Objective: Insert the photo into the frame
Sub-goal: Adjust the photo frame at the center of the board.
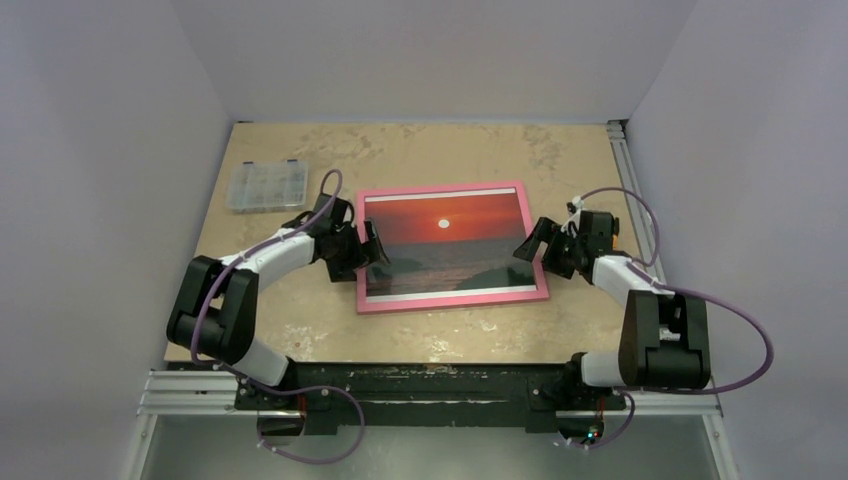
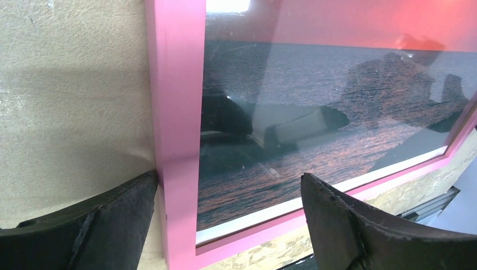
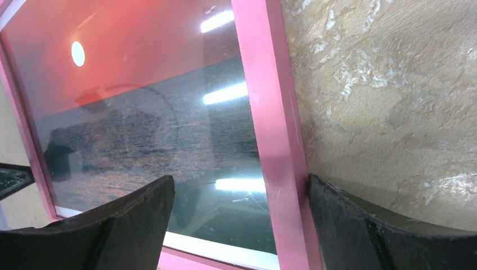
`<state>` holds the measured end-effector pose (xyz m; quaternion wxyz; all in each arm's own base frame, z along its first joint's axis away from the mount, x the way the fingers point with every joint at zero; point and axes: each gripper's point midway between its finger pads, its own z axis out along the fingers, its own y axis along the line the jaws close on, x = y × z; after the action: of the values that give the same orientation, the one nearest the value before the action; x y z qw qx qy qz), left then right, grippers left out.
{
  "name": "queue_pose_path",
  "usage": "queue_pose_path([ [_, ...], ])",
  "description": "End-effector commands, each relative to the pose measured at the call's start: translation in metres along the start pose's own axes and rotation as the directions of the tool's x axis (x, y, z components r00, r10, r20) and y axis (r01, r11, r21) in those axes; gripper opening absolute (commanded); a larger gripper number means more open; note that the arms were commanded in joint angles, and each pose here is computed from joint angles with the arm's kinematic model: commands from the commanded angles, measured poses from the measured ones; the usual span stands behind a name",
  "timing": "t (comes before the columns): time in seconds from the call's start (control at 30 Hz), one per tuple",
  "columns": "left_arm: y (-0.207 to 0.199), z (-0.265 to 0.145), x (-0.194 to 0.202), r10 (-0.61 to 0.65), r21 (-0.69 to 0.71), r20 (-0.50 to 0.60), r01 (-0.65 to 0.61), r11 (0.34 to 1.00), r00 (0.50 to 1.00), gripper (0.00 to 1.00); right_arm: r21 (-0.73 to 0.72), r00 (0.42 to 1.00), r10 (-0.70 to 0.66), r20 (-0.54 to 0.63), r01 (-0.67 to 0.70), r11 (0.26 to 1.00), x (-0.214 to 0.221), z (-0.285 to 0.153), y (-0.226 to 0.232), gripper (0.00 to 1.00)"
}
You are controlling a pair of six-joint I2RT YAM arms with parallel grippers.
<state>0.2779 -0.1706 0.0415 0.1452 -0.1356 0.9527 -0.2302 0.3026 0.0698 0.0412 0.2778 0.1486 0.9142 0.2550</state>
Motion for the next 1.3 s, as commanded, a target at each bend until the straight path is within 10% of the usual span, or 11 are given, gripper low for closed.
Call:
queue_pose_path([
  [0.0,-0.01,0.002,-0.013,0.02,0.023,0.027,-0.021,1.0,0.999,0.94,0.02,0.977,0.088,-0.196,-0.085,0.996,0.065,-0.004,-0.006,0.86],
  [0.83,-0.017,-0.055,-0.036,0.113,-0.013,0.211,-0.113,0.993,0.971,0.99,-0.04,0.999,0.006,-0.048,-0.008,0.999,0.014,-0.029,0.033,0.91],
  [1.1,-0.045,-0.143,-0.046,0.171,0.099,0.505,-0.253,0.962,0.846,1.0,-0.092,0.99,-0.048,0.13,0.06,0.994,-0.026,-0.059,0.062,0.92],
  [1.27,-0.027,-0.187,-0.054,0.167,0.041,0.722,-0.281,0.959,0.672,1.0,-0.05,0.959,-0.088,0.269,0.106,0.993,-0.045,-0.075,0.061,0.94],
])
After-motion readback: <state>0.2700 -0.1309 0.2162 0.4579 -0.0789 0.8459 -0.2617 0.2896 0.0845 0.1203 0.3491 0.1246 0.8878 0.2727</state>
